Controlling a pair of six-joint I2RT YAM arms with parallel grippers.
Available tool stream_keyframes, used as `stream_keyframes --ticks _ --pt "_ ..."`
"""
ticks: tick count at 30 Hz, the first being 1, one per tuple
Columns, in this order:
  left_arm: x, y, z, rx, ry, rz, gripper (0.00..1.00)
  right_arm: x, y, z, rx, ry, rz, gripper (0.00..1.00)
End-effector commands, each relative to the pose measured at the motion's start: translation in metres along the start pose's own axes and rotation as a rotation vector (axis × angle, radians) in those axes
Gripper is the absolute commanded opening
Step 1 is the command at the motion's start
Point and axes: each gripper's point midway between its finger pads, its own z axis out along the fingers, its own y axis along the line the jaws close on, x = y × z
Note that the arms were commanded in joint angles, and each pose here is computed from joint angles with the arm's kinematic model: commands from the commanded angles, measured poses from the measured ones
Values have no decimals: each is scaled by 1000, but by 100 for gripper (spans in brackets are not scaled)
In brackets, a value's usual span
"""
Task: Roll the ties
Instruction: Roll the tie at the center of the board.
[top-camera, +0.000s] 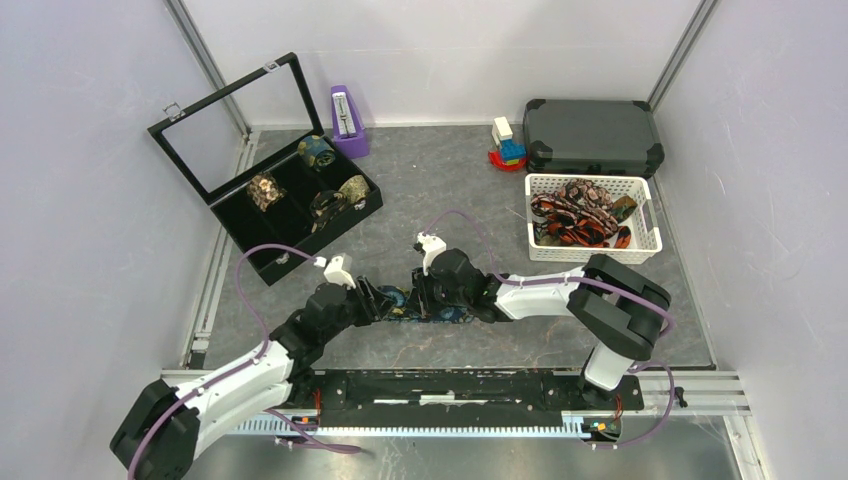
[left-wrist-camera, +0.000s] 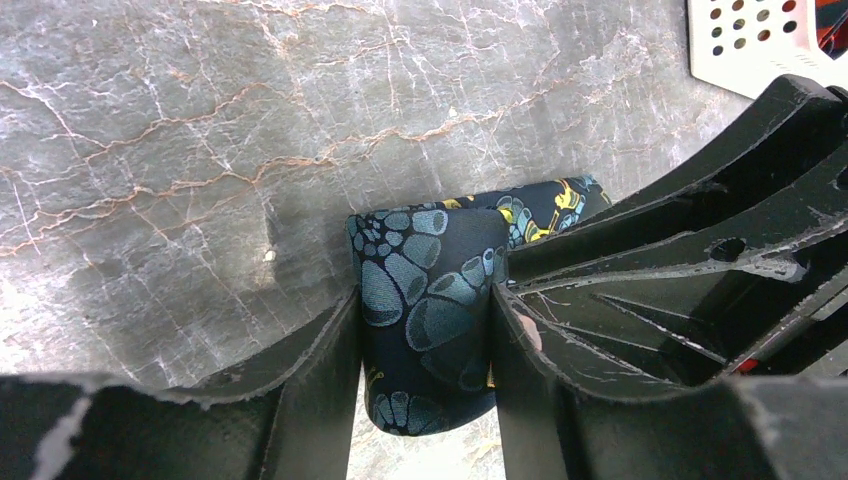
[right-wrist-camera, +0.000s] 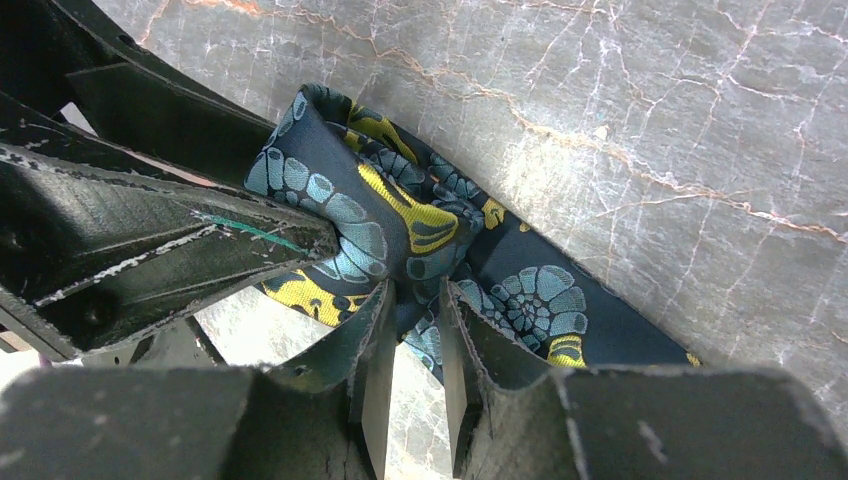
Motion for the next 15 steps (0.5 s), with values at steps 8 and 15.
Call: stream_keyframes --ticks 8,15 --pt "-3 -8 -3 55 -2 96 42 -6 0 -1 -4 -13 -19 32" --pt "-3 -10 -5 36 26 100 32 -24 9 -19 -16 -56 -46 39"
